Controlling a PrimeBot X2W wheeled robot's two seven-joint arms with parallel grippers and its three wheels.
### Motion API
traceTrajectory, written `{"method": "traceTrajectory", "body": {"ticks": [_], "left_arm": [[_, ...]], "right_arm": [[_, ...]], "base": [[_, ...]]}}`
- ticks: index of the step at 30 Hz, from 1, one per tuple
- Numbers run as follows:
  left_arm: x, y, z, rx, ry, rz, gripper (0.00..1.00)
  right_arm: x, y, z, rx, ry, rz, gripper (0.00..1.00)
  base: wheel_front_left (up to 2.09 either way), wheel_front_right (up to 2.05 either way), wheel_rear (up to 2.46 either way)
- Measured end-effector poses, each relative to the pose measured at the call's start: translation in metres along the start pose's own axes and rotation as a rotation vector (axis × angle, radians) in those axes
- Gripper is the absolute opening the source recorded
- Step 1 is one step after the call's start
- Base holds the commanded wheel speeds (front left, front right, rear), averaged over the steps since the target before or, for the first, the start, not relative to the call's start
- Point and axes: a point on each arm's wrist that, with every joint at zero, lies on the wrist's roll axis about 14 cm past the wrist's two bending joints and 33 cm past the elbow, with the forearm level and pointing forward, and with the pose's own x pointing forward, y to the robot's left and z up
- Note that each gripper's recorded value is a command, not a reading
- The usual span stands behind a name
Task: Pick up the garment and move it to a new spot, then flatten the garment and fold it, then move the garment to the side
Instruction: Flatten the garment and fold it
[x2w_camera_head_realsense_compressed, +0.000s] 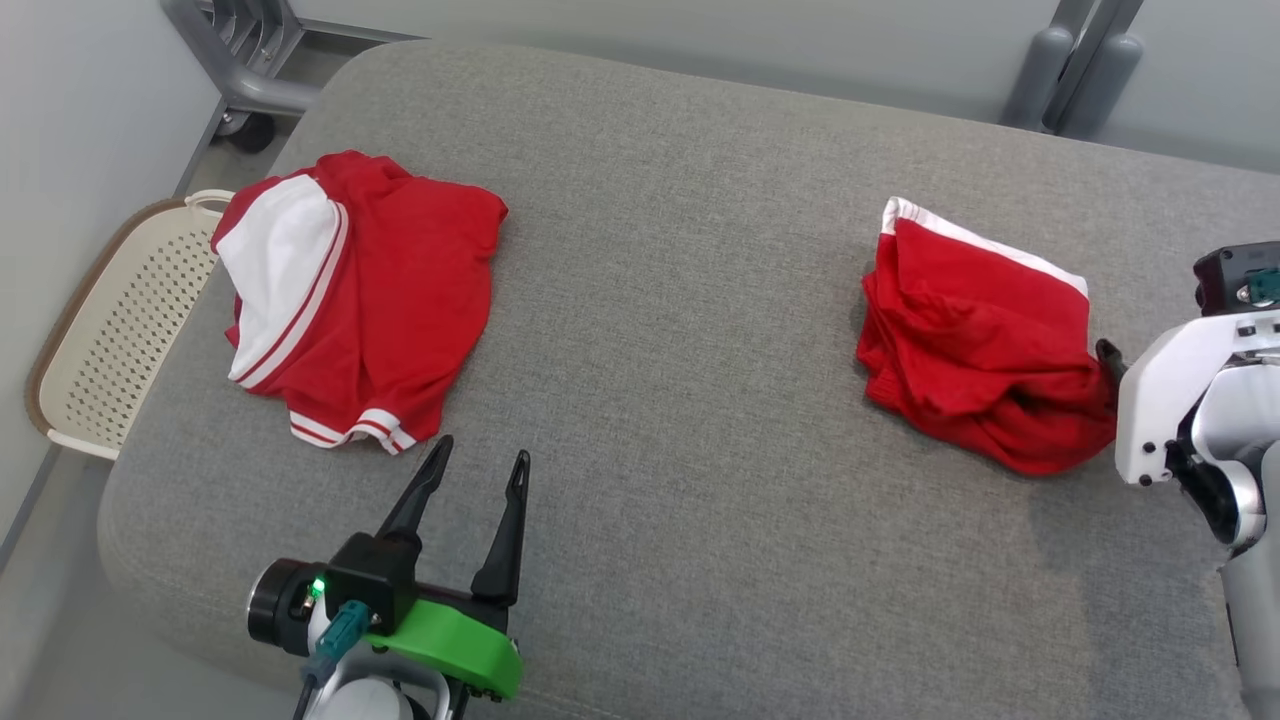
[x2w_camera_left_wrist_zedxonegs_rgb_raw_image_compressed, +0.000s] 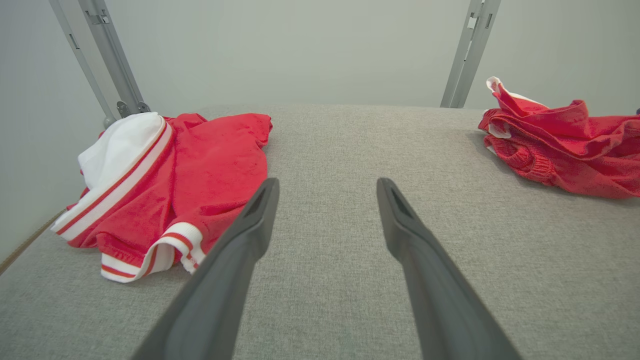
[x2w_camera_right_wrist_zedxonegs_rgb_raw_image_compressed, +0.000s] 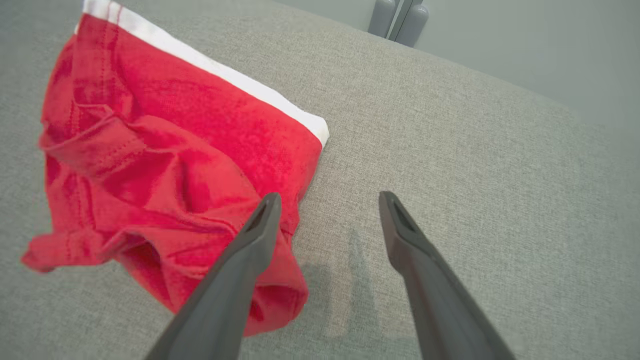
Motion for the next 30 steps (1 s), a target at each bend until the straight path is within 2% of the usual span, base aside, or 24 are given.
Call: {"method": "traceTrajectory", "body": {"ticks": [3,4,5,6,17,26,27,28,29,30], "left_arm": [[0.000,0.002,-0.001,0.000,0.005,0.005,1.00],[0.000,0.002,-0.002,0.000,0.007,0.007,1.00],[0.000,0.002,-0.003,0.000,0.009,0.007,1.00],[0.000,0.003,-0.003,0.000,0.011,0.008,1.00],[-0.001,0.009,-0.004,0.001,0.015,0.030,1.00],[-0.003,0.012,-0.004,0.000,0.015,0.042,1.00],[-0.004,0.013,-0.004,0.000,0.014,0.045,1.00],[-0.005,0.014,-0.003,0.000,0.012,0.048,1.00],[-0.005,0.015,-0.002,0.000,0.009,0.051,1.00],[-0.007,0.017,-0.001,0.000,0.005,0.057,1.00]], "right_arm": [[0.004,0.007,-0.012,-0.005,0.019,0.019,1.00],[0.006,0.007,-0.014,-0.012,0.020,0.021,0.80],[0.007,0.008,-0.015,-0.019,0.021,0.022,0.30],[0.009,0.009,-0.017,-0.022,0.023,0.024,0.00],[0.018,0.074,-0.031,-0.062,0.058,0.182,0.00],[0.025,0.119,-0.025,-0.096,0.057,0.281,0.00],[0.025,0.120,-0.024,-0.095,0.055,0.283,0.16],[0.025,0.119,-0.021,-0.100,0.049,0.280,0.42],[0.026,0.116,-0.017,-0.108,0.041,0.269,0.55],[0.026,0.103,-0.012,-0.126,0.034,0.233,1.00]], "base": [[0.00,0.00,0.00],[0.00,0.00,0.00],[0.00,0.00,0.00],[0.00,0.00,0.00],[0.00,0.00,0.00],[0.00,0.00,0.00],[0.00,0.00,0.00],[0.00,0.00,0.00],[0.00,0.00,0.00],[0.00,0.00,0.00]]}}
